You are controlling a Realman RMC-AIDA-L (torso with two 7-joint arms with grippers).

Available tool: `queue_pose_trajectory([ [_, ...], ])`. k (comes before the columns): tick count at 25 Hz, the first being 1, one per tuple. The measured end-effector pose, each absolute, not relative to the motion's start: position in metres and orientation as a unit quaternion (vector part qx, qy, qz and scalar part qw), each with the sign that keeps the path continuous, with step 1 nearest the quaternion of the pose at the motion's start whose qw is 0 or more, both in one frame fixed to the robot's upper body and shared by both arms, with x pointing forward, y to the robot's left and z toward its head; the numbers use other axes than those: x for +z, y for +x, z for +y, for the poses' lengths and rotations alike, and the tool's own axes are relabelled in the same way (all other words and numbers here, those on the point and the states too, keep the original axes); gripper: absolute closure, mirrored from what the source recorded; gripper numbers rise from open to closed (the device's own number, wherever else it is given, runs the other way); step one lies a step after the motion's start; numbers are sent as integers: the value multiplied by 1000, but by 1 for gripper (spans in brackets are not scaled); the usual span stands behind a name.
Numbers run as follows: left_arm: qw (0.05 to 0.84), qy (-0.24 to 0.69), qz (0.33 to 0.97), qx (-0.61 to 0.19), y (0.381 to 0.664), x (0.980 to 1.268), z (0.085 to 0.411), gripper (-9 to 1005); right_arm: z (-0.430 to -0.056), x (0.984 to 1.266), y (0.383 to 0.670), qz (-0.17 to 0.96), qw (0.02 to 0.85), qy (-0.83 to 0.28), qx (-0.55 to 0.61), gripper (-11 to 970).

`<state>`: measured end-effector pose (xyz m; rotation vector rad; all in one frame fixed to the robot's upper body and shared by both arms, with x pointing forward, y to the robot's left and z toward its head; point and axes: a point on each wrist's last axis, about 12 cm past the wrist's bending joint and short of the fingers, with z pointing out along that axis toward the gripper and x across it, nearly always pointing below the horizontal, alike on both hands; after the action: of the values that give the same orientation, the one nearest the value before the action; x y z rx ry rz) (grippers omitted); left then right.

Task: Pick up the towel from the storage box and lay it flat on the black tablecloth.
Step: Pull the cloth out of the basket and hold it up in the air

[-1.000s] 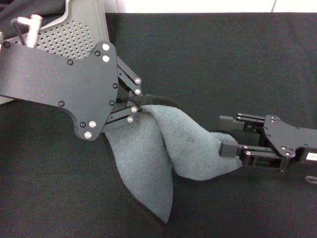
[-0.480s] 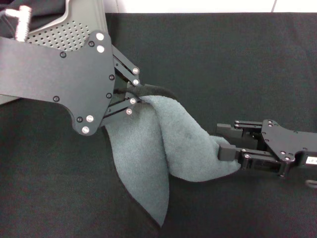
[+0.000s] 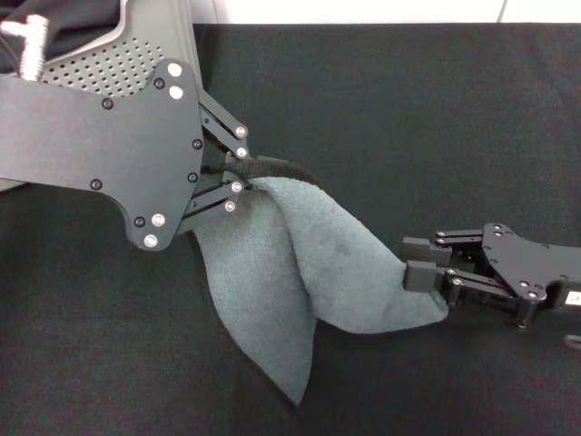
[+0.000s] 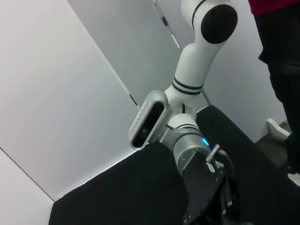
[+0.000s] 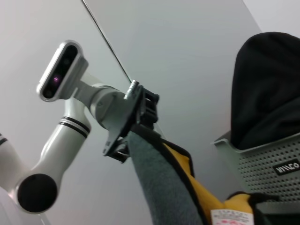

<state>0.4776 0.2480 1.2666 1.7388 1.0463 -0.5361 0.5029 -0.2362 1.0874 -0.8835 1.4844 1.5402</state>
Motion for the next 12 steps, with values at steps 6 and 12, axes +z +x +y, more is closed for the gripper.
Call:
queue_pose_trajectory([
  [6,501,717,429,-225,475,1267,249,960,-237,1083,503,600,402,-341,602,672],
  [12,501,717,429,-226,475,1266,248,959,-235,1082,502,597,406,-345,600,745],
])
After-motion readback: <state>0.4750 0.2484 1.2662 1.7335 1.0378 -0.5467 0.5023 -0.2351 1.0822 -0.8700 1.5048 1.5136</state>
